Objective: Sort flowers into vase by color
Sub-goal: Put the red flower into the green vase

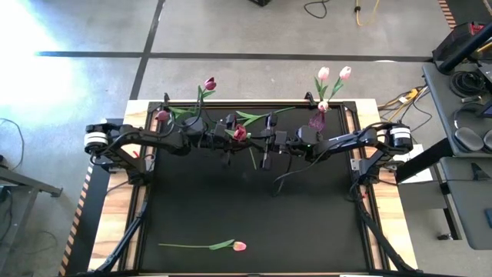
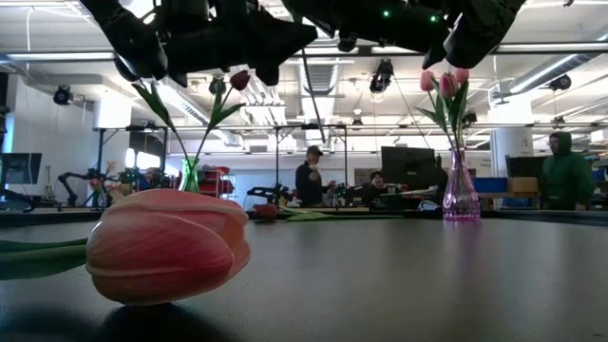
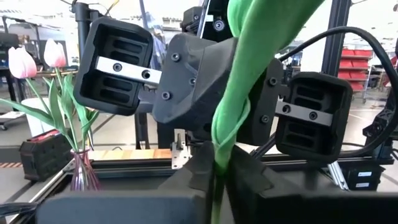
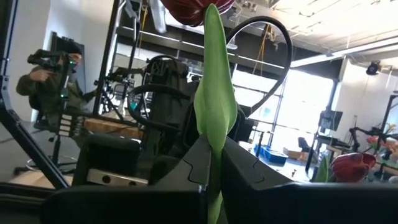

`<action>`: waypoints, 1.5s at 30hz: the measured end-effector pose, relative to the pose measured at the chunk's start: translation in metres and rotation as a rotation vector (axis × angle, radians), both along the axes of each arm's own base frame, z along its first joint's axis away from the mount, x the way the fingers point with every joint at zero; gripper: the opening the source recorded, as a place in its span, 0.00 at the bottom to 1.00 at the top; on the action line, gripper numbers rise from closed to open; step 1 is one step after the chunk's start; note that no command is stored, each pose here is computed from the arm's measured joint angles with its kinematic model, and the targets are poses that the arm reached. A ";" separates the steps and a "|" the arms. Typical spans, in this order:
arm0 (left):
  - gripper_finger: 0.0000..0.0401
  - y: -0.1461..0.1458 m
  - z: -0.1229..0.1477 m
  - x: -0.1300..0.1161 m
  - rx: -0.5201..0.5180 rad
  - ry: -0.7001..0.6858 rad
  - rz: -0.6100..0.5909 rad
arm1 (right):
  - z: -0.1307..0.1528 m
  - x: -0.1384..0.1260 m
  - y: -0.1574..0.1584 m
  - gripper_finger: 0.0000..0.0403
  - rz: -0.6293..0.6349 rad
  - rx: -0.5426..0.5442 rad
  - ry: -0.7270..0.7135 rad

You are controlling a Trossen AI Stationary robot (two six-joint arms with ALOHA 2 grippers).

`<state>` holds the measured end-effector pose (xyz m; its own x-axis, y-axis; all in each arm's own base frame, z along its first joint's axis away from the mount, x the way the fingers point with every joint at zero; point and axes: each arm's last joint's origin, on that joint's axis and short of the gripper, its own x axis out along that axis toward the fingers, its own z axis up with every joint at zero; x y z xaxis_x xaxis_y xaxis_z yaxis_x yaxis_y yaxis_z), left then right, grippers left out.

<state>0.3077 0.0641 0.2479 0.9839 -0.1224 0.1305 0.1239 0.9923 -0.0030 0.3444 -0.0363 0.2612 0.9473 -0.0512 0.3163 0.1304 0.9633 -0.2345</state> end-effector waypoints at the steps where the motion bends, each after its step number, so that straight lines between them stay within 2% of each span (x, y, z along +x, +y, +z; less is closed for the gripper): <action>1: 0.02 0.000 0.000 0.000 0.002 0.000 -0.001 | 0.000 0.000 0.000 0.03 0.001 0.004 0.000; 7: 0.00 0.000 -0.002 -0.002 0.006 0.006 -0.004 | -0.001 0.000 -0.001 0.07 -0.020 0.013 0.008; 19: 0.00 0.008 -0.006 -0.003 0.008 0.064 0.071 | -0.005 0.001 -0.002 0.40 -0.045 0.071 0.051; 26: 0.00 0.014 0.000 -0.012 0.041 0.093 0.155 | 0.003 -0.004 -0.002 0.50 -0.077 0.054 0.083; 35: 0.00 0.018 0.031 -0.044 0.123 0.128 0.398 | 0.013 -0.015 -0.002 0.50 -0.111 0.058 0.174; 45: 0.00 0.021 0.052 -0.085 0.183 0.252 0.901 | 0.011 -0.015 -0.002 0.50 -0.130 0.057 0.204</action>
<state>0.2228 0.0852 0.2998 0.7144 0.6983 -0.0444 -0.6709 0.7017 0.2399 0.3292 -0.0385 0.2721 0.9754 -0.1893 0.1126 0.2099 0.9538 -0.2148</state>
